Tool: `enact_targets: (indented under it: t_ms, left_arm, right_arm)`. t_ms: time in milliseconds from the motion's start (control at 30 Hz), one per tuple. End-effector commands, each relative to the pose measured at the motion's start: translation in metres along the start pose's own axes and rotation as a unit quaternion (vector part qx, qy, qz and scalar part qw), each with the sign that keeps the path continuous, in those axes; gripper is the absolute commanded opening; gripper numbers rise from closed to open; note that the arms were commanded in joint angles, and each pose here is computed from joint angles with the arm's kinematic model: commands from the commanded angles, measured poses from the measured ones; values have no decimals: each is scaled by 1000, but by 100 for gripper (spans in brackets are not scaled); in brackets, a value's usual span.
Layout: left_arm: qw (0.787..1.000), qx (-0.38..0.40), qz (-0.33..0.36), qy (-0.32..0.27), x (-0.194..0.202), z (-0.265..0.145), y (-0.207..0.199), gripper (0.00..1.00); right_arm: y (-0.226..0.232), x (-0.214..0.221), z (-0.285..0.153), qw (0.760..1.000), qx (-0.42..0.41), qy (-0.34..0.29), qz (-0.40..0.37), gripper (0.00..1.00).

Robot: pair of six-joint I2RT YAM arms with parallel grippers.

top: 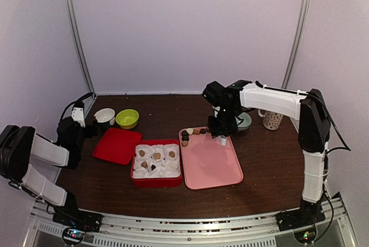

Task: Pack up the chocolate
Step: Pick up the fake chocolate from the plate.

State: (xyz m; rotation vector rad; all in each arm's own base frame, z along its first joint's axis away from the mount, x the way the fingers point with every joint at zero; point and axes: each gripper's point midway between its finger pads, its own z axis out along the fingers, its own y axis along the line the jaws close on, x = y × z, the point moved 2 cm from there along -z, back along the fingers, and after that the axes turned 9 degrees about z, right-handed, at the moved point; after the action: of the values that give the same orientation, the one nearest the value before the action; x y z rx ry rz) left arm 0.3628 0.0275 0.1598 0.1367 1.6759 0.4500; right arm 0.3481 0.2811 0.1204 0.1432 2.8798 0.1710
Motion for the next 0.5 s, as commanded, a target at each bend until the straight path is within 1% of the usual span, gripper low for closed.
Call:
enact_targets:
  t_ms: [0,233,367,467]
  left_arm:
    - [1000,-4,-10,-21,-8,1,3,98]
    - [1000,-4,-10,-21,-8,1,3,98]
    - [1000,-3,-10,-21,-8,1,3,98]
    - [1000,-4,-10,-21,-8,0,3,98]
  right_arm:
    - [-6,-4,-4,1000,29,-7,-6,35]
    - [-12,-6,-11,999,44,-14,-10,31]
    - [-3,-11,-28,999,14,-29,-20,29]
    - [7,-8,-39,999,-18,-27,-38,28]
